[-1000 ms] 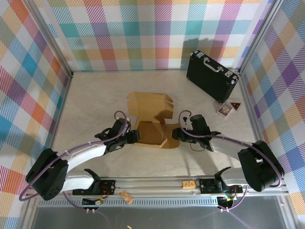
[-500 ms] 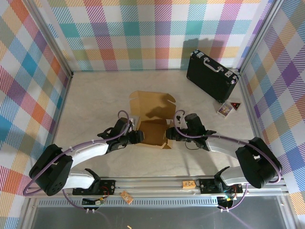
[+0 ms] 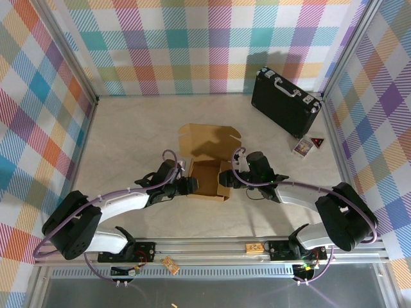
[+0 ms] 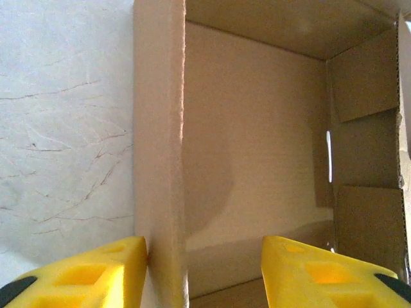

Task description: Fold the paper box

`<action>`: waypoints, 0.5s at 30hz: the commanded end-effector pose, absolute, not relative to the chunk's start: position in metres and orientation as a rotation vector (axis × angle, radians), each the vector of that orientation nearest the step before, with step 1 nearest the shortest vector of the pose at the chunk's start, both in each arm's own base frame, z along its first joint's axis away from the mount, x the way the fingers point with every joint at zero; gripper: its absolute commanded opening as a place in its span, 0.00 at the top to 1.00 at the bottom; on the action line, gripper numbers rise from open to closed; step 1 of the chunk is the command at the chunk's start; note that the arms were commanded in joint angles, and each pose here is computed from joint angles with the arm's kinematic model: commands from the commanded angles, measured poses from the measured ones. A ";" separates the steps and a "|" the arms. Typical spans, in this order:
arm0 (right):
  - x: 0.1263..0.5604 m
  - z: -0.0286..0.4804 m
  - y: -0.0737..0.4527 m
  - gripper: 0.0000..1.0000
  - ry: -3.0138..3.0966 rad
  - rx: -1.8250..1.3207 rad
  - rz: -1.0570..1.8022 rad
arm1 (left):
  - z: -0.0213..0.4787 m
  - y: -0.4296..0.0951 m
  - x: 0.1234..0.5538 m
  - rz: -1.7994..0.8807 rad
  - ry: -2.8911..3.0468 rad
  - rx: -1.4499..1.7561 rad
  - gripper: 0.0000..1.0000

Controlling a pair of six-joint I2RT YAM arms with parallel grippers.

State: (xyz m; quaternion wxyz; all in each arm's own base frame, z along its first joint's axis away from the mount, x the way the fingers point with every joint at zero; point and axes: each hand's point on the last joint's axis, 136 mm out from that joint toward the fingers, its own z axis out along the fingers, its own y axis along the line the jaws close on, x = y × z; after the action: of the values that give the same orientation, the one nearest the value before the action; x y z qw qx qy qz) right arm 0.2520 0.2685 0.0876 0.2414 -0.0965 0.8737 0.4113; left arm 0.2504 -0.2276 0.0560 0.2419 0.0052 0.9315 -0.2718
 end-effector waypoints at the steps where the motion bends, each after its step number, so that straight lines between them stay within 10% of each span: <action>1: 0.255 0.092 0.278 0.50 2.360 -0.302 1.148 | 0.053 -0.236 0.245 -0.779 2.554 0.028 0.50; 15: 0.247 0.082 0.293 0.49 2.419 -0.373 1.123 | 0.050 -0.241 0.241 -0.781 2.571 0.039 0.50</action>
State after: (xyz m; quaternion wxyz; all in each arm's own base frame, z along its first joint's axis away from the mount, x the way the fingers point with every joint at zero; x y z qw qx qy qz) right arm 0.2527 0.2895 0.0910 0.2424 -0.1248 0.8677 0.4157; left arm 0.2461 -0.2328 0.0493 0.2307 0.0041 0.9342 -0.2720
